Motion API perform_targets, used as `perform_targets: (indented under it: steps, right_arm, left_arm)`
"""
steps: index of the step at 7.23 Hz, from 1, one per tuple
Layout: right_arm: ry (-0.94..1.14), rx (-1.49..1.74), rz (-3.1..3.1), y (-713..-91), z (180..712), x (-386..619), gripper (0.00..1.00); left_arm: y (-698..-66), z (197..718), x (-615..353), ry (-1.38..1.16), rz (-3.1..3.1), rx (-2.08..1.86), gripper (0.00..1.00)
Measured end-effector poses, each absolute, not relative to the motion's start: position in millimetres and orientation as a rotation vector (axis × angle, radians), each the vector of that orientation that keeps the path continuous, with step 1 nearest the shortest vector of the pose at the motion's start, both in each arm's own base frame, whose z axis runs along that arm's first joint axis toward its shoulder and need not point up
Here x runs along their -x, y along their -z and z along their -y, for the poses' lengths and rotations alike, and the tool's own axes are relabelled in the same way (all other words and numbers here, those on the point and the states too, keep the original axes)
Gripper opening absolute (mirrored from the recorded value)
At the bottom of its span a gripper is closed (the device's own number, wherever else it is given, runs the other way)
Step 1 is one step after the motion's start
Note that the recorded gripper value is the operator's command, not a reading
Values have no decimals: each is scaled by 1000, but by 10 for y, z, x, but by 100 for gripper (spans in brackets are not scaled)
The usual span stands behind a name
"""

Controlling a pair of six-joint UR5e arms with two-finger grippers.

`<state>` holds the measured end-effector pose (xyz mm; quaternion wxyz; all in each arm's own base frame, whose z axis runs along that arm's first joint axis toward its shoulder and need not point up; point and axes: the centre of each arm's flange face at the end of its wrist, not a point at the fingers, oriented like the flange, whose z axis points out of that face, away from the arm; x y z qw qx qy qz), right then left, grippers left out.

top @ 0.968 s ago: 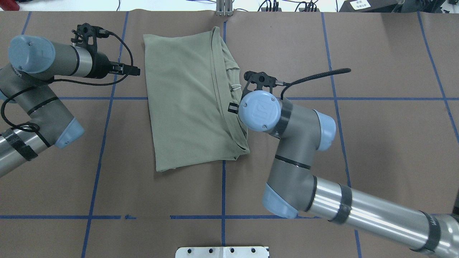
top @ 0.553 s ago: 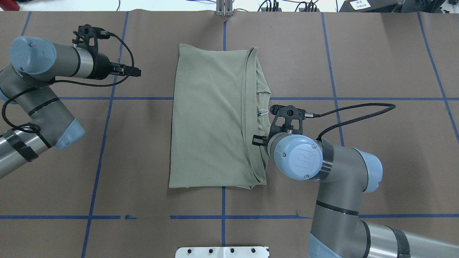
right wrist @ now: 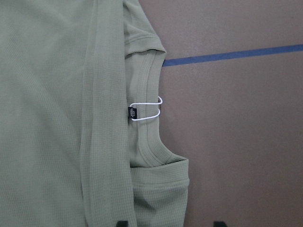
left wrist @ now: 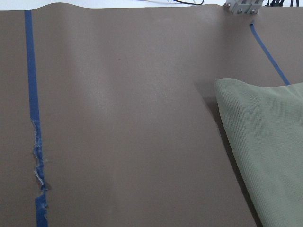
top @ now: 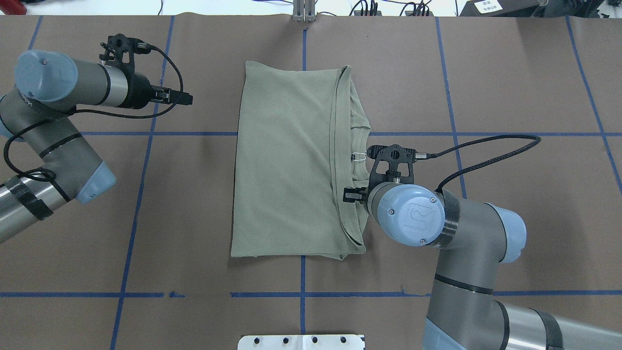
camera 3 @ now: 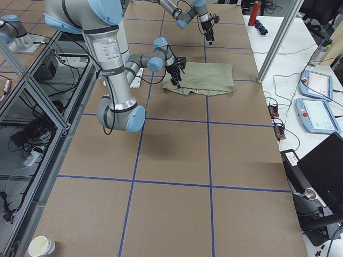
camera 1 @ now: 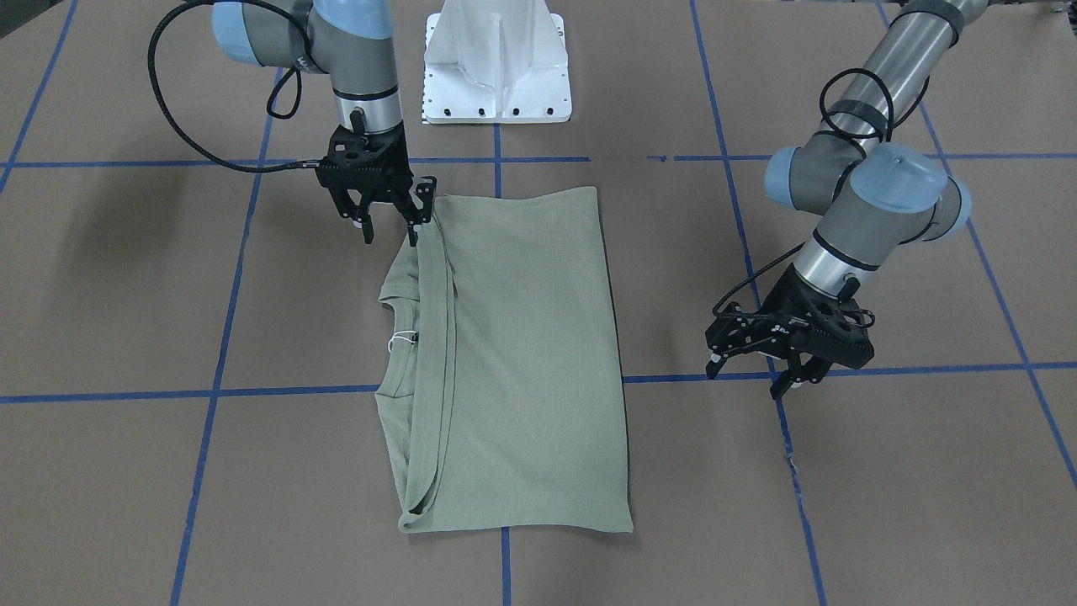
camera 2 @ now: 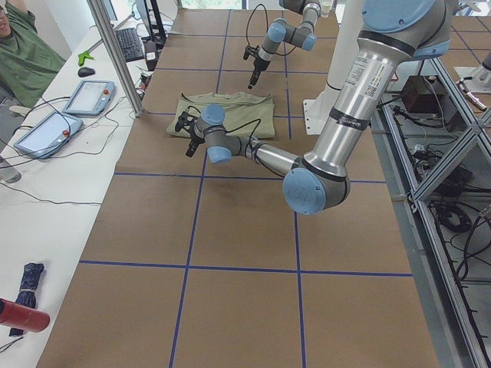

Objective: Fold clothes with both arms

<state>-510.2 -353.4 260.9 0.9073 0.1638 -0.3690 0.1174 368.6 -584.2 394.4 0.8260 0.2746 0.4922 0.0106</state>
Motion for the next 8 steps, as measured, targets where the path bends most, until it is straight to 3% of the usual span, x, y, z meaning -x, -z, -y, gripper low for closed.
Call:
perform_targets:
  steps: [3, 8]
  right_arm:
    - [-117, -308, 637, -2259, 3719, 5604, 98]
    - [-83, -271, 490, -2495, 3946, 6142, 98]
  left_arm:
    - [-3955, 5836, -3697, -23, -1045, -582, 100]
    - [-3944, 5781, -3777, -33, -1052, -575, 100]
